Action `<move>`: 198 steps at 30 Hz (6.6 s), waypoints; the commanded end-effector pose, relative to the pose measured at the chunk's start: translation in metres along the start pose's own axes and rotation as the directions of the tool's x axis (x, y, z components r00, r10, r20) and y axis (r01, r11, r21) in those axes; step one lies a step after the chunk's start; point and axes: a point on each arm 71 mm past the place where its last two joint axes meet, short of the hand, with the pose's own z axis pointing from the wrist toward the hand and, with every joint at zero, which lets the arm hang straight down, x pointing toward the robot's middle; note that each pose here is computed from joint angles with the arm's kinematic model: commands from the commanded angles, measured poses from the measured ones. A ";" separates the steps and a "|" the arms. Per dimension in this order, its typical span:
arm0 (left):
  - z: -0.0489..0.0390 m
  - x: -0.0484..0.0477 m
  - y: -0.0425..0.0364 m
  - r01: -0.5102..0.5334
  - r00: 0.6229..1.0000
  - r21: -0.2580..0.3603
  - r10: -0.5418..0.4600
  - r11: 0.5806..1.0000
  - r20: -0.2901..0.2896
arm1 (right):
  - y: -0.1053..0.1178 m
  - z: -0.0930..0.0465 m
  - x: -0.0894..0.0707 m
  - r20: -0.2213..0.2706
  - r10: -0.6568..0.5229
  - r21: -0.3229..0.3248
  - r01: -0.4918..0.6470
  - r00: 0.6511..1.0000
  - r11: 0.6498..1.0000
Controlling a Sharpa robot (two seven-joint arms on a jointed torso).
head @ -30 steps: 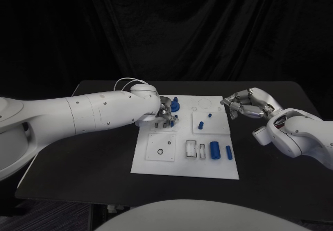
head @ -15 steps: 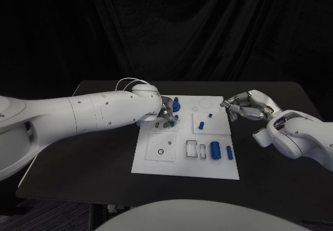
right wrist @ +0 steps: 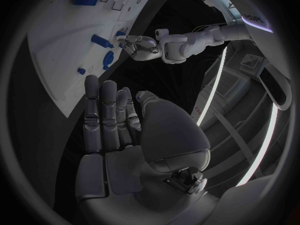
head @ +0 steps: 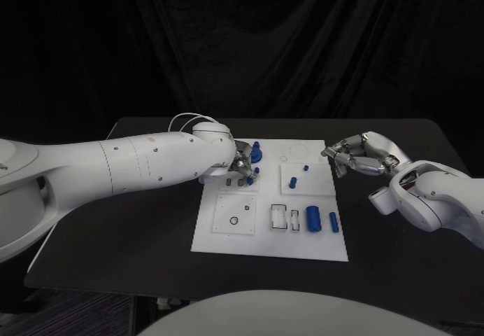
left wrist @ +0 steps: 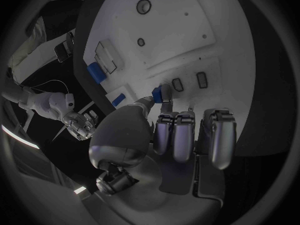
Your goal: Assemble the parts on the task board
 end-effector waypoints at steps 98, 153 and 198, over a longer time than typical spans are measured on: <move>-0.0068 0.0043 0.0278 0.047 0.998 -0.039 -0.045 0.998 0.041 | -0.008 -0.001 0.002 -0.039 0.009 0.061 -0.007 0.999 0.998; -0.0023 0.0220 0.0389 0.063 0.998 -0.086 -0.062 0.994 0.016 | -0.011 -0.002 0.004 -0.069 0.021 0.084 -0.015 0.997 0.996; -0.0328 -0.0583 0.0848 0.171 0.985 -0.126 -0.170 0.977 0.020 | -0.014 -0.005 -0.001 -0.058 0.017 0.099 -0.012 0.998 0.995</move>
